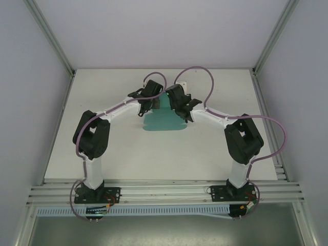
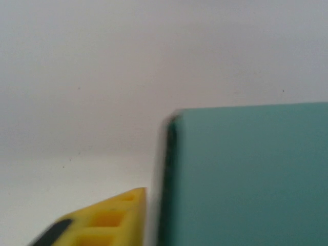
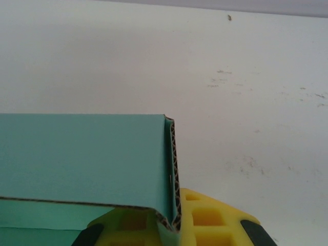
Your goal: Assemble paper box
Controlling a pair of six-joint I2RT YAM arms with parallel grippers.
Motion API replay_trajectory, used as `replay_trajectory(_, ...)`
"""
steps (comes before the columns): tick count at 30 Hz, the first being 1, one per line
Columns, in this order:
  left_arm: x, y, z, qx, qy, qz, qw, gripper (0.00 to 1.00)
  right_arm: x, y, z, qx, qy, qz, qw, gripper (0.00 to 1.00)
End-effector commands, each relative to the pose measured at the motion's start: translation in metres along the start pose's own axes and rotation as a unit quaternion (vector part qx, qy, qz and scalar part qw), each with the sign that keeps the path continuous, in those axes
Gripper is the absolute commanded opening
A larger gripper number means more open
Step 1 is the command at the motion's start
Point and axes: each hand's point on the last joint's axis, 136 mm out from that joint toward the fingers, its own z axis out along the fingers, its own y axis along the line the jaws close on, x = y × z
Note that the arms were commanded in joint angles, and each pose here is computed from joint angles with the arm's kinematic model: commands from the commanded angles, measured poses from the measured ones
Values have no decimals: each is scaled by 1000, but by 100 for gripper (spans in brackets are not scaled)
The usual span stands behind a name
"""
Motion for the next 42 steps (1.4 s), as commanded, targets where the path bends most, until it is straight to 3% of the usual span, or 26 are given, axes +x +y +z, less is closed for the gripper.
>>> replay_trajectory(1,3,0,-19,75,4,27,997,46,-16,-17,-2,16,-22,11,1000,0)
replay_trajectory(6,-10,-27,-58,171,-28,34,984,68,-2,3,5,-40,6,-22,999,0)
replay_trajectory(8,-14,-34,-74,200,-36,35,979,93,5,11,7,-70,21,-41,997,0)
replay_trajectory(10,-16,-38,-85,218,-41,33,975,99,11,18,9,-100,34,-60,993,0)
replay_trajectory(16,-9,-23,-87,203,-25,13,979,98,12,3,8,-106,54,-74,990,0)
replay_trajectory(24,26,-21,-71,252,19,-13,967,96,13,2,9,-118,47,-26,992,0)
replay_trajectory(29,30,-8,-33,235,44,-60,969,77,25,8,13,-111,49,-22,992,0)
replay_trajectory(34,34,-7,-17,228,54,-56,971,47,26,3,14,-91,44,-16,995,0)
replay_trajectory(39,44,-9,-8,235,70,-54,968,42,30,3,17,-89,45,-14,995,0)
replay_trajectory(42,43,-16,-18,263,62,-47,962,49,33,-1,20,-75,46,-14,996,0)
